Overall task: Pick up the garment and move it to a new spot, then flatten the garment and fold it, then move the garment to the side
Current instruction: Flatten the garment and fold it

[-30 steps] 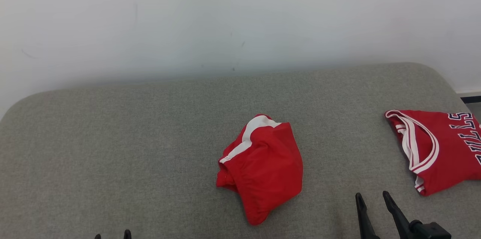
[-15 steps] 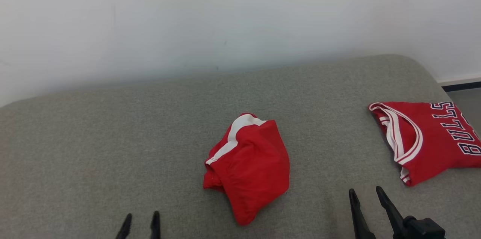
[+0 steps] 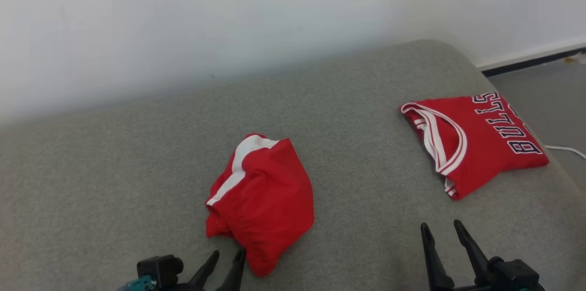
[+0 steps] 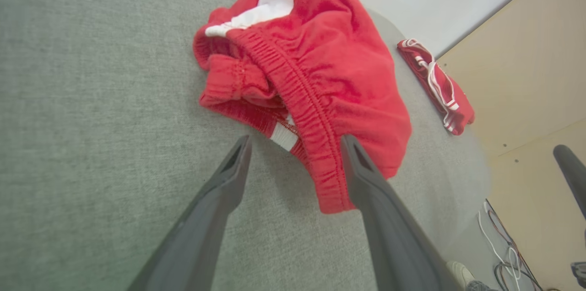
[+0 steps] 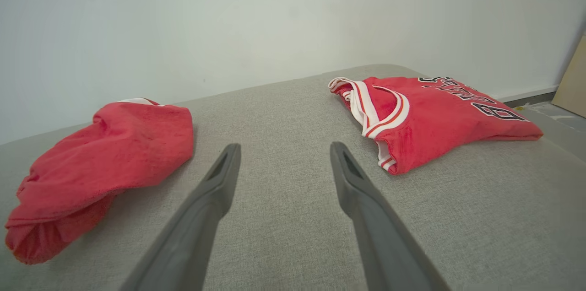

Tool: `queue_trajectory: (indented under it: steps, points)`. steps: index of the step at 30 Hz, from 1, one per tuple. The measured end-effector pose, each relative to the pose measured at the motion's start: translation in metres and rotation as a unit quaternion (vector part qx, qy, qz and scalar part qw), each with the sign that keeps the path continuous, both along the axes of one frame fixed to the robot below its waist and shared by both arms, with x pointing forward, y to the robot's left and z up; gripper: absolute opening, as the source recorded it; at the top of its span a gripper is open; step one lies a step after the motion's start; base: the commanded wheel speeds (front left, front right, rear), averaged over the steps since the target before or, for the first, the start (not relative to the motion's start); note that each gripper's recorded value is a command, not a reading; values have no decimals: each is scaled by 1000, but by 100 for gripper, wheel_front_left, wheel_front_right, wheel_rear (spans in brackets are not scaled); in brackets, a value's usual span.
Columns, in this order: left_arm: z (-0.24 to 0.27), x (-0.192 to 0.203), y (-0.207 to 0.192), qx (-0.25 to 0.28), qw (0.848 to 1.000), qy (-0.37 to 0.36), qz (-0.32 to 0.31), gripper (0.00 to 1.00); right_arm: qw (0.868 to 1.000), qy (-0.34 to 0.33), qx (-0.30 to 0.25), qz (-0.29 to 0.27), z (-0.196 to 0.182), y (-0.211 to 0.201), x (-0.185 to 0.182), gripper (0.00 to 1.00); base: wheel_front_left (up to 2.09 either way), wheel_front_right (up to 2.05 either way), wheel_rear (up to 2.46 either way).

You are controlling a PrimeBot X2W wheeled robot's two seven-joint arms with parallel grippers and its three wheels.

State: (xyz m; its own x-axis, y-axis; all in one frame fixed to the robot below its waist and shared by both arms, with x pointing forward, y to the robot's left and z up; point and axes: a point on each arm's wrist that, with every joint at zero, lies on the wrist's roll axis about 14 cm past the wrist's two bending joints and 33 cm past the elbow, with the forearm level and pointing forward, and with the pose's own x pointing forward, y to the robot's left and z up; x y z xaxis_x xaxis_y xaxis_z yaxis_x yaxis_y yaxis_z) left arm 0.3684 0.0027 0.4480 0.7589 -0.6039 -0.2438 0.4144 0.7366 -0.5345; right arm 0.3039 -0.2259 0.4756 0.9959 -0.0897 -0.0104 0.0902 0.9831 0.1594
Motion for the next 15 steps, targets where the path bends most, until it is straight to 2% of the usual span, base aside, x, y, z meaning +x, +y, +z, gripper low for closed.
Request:
queue_trajectory:
  steps: [5, 14, 15]
  points:
    - [-14, 2, -16, -5, 999, 35, -26, 100, 1000, 7, 1, -27, -4, -13, -10, 100, 0, 0, 0]
    - [-16, 14, -38, -17, 998, 36, -55, 100, 998, 15, -1, -60, -6, -30, -19, 100, 0, 0, 0]
    - [-15, 16, -40, -19, 998, 34, -57, 84, 998, 16, -1, -62, -6, -31, -20, 100, 0, 0, 0]
